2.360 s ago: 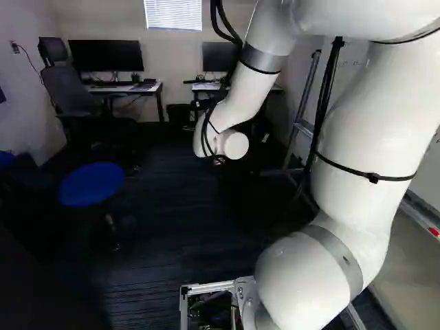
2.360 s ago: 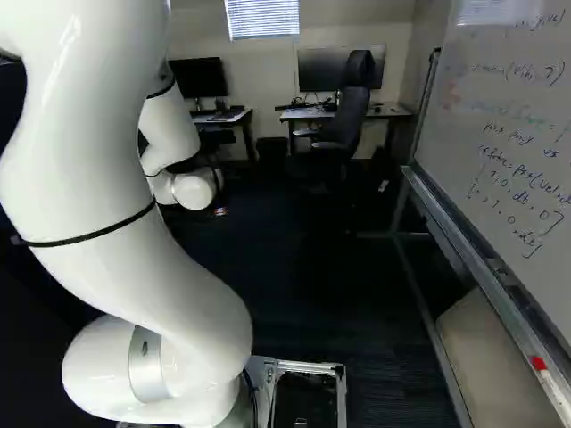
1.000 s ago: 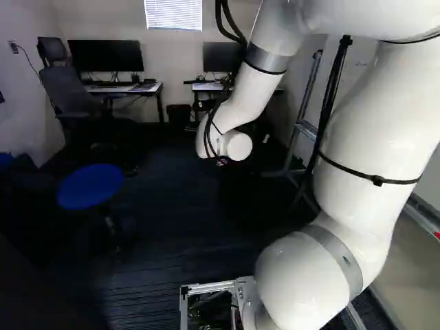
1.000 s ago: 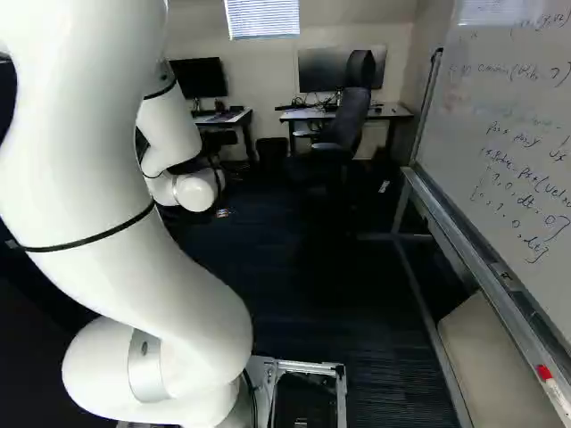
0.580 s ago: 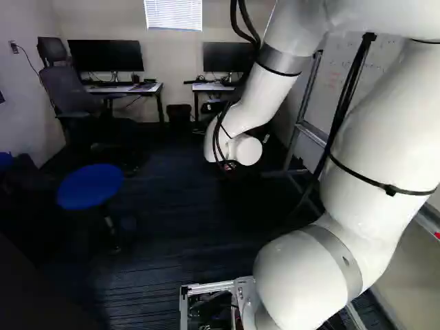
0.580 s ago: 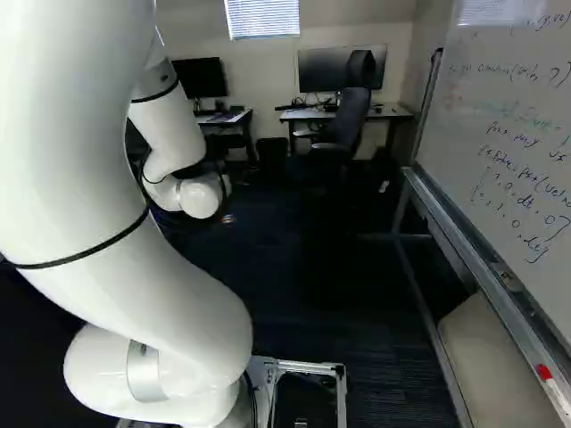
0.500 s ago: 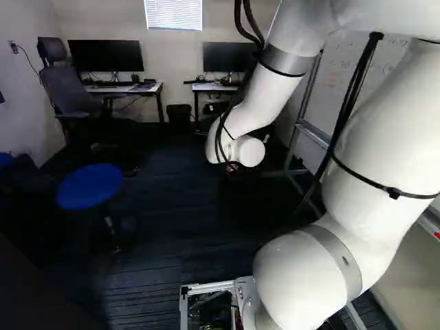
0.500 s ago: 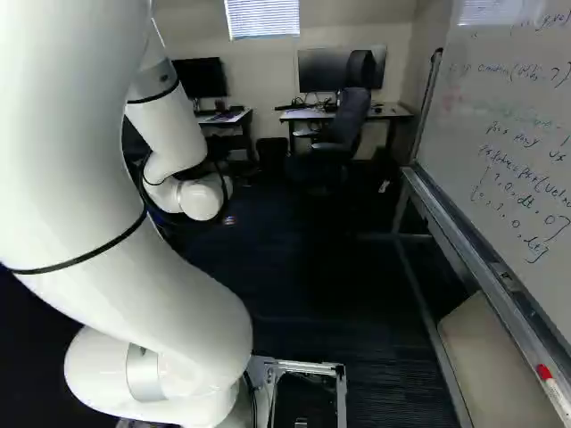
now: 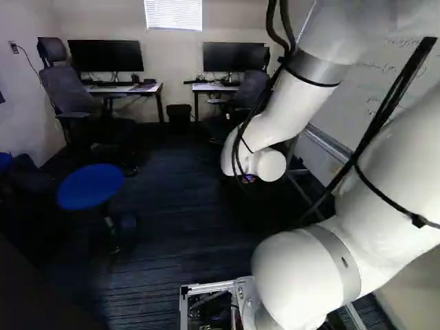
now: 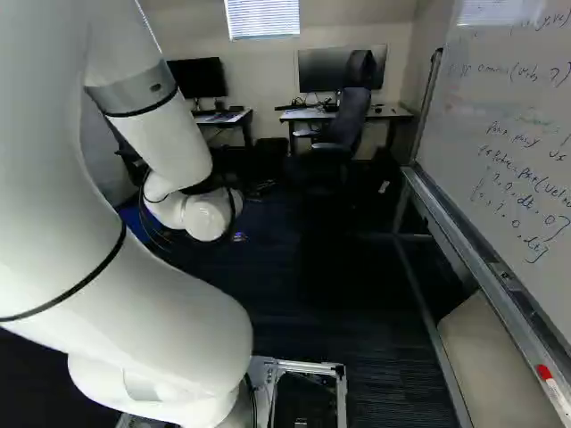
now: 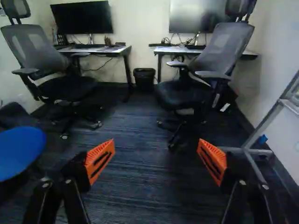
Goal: Open the door and move inside
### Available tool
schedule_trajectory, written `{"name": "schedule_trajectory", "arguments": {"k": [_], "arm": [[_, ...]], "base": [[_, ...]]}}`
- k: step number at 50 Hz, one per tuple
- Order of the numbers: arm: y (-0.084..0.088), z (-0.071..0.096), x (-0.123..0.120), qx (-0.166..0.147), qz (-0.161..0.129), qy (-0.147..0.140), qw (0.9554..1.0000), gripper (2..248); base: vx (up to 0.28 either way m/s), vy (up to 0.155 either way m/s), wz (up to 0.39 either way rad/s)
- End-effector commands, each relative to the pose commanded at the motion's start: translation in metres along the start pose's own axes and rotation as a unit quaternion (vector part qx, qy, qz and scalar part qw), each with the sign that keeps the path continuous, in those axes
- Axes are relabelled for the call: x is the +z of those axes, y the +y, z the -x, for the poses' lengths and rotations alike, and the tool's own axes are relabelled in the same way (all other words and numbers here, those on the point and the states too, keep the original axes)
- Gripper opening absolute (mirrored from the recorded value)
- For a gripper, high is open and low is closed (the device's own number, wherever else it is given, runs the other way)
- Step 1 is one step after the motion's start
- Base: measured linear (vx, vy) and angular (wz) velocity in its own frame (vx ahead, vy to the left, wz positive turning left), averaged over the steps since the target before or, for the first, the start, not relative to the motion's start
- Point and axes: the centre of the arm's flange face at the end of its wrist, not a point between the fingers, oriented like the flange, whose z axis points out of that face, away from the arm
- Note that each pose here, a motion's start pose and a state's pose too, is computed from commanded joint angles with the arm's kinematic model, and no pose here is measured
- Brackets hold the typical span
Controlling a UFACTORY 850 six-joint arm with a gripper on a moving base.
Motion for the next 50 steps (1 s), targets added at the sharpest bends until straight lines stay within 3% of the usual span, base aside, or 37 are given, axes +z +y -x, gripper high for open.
{"name": "schedule_trajectory", "arguments": {"k": [22,50], "arm": [[0.019,0.023,-0.033,0.007,0.027,-0.010,0.9996,247],[0.026,0.034,-0.048,0.010,0.039,-0.014,0.9991,247]], "base": [[0.000,0.000,0.000],[0.000,0.000,0.000]]}}
